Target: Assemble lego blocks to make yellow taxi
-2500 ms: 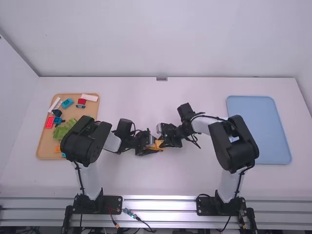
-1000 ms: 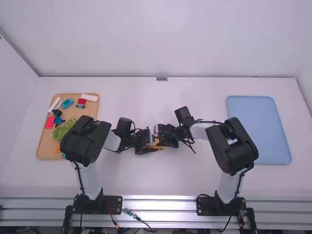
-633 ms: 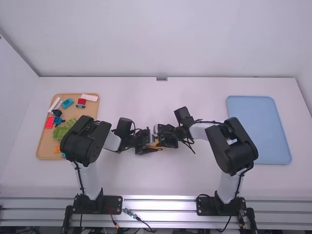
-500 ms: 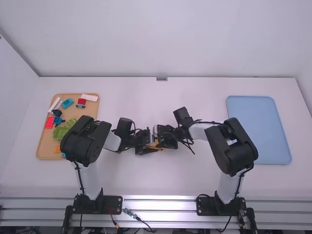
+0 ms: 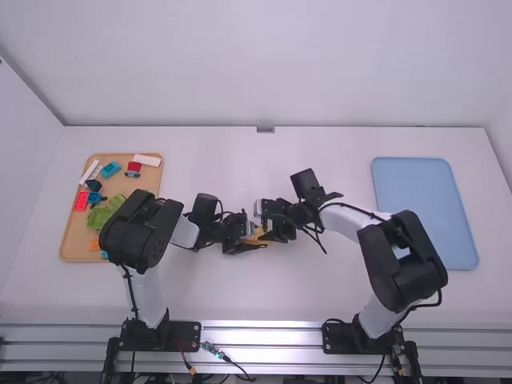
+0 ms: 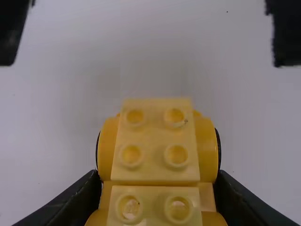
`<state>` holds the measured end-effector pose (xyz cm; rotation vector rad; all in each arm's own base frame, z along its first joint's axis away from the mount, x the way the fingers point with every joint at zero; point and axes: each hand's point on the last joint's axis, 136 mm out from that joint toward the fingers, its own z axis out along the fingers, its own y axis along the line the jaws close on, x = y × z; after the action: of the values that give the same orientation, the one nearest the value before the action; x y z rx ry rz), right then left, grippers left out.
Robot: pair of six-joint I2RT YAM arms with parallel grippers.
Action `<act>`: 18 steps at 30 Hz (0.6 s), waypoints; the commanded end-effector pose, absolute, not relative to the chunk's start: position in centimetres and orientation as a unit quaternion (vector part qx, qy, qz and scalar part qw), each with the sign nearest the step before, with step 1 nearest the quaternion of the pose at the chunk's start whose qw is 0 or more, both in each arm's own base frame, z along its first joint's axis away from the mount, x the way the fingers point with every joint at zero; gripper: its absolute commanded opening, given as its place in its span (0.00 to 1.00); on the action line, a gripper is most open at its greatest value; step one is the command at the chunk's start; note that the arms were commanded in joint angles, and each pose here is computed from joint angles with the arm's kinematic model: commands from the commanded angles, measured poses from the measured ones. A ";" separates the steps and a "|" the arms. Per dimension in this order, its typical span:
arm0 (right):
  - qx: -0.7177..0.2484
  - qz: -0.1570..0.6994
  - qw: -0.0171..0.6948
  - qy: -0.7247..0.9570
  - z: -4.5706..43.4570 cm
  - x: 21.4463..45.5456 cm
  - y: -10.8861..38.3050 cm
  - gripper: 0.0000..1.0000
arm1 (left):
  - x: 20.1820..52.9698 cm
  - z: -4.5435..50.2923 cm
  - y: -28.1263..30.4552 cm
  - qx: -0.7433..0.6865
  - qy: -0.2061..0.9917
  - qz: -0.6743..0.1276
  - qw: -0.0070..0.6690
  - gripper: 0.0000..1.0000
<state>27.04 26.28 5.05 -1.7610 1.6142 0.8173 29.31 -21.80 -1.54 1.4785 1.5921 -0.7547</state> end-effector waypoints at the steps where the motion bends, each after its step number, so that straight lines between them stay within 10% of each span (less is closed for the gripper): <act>1: -0.658 0.321 0.310 0.607 5.8 26.9 25.9 0.42 | 29.3 -1.8 -21.8 0.590 0.632 -0.298 0.405 0.49; 2: -0.657 0.324 0.309 0.607 5.8 26.8 25.9 0.40 | 29.3 -1.8 -21.8 0.590 0.632 -0.298 0.405 0.49; 4: -0.652 0.330 0.306 0.611 5.8 26.7 25.7 0.00 | 29.3 -1.8 -21.9 0.589 0.632 -0.298 0.405 0.48; 18: -0.635 0.335 0.327 0.614 4.1 25.9 25.7 0.00 | 29.3 -1.7 -21.9 0.590 0.631 -0.299 0.406 0.49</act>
<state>26.39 25.73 3.95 -1.6781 1.5998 0.8583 29.23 -21.89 -1.56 1.4816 1.5906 -0.7565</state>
